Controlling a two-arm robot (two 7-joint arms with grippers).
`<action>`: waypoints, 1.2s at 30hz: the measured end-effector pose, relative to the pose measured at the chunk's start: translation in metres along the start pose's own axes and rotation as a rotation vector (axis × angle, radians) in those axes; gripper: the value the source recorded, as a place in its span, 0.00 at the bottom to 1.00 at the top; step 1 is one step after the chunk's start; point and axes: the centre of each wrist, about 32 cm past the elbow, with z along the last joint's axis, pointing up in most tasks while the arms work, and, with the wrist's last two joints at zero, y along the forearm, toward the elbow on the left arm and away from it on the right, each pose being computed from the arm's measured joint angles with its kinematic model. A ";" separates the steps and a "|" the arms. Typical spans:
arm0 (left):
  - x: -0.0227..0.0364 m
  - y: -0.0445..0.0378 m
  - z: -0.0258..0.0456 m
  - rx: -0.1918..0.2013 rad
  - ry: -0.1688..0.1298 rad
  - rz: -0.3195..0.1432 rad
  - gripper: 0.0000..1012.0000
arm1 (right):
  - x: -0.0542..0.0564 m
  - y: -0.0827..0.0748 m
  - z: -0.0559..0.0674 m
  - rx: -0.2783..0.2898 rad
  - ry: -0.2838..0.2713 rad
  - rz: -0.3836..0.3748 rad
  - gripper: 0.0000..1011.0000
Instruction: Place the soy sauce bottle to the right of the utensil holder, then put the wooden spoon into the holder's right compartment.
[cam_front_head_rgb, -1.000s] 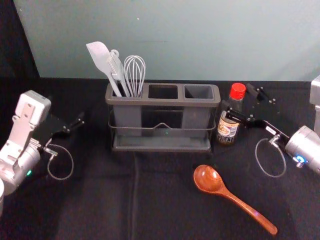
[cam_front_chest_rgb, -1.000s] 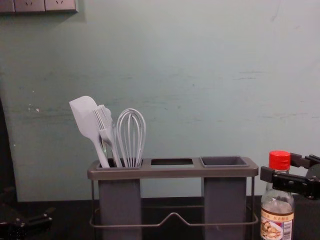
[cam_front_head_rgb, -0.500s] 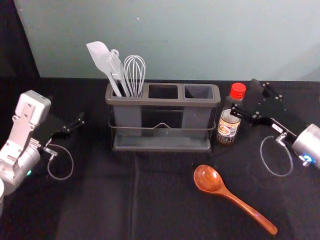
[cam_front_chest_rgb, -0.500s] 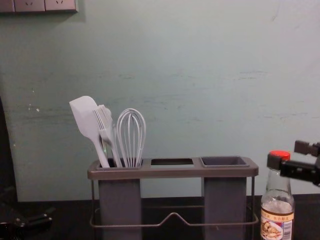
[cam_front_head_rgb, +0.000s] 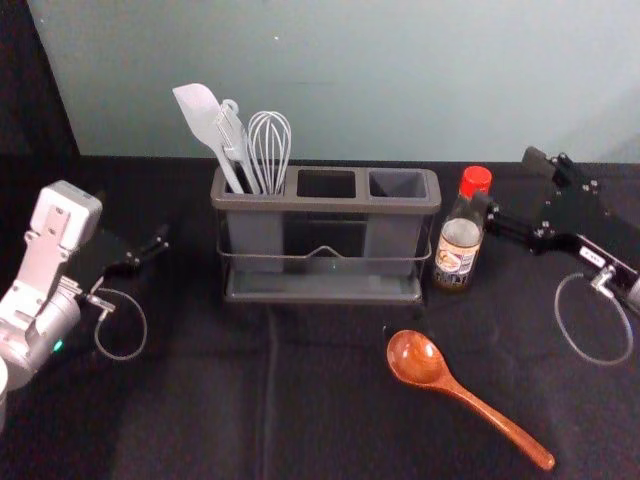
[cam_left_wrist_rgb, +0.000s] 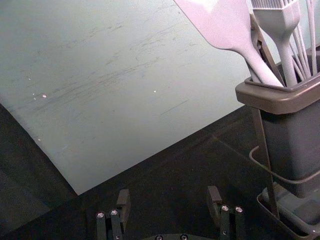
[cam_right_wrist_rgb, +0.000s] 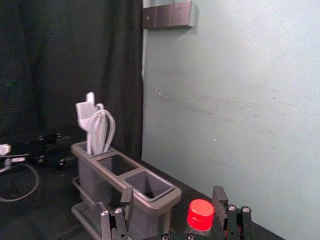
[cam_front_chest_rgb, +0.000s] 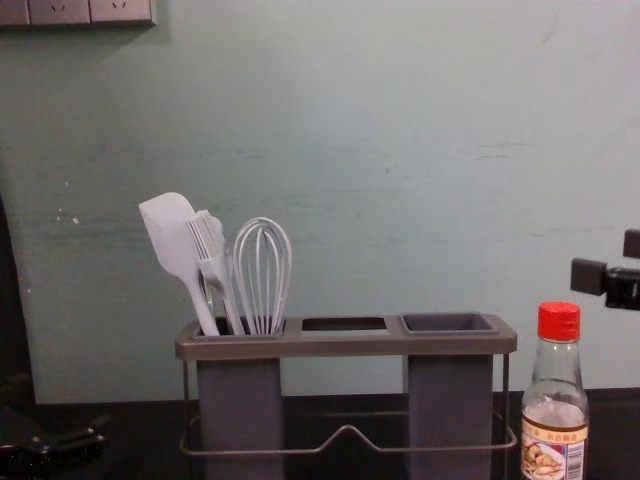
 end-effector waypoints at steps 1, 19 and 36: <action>0.0000 0.0000 0.0000 0.000 0.000 0.000 0.99 | -0.001 -0.002 0.003 -0.006 -0.002 0.004 0.99; 0.0000 0.0000 0.0000 0.000 0.000 0.000 0.99 | -0.051 -0.013 0.034 -0.274 0.070 0.186 0.99; 0.0000 0.0000 0.0000 0.000 0.000 0.000 0.99 | -0.054 0.029 0.000 -0.642 0.145 0.231 0.99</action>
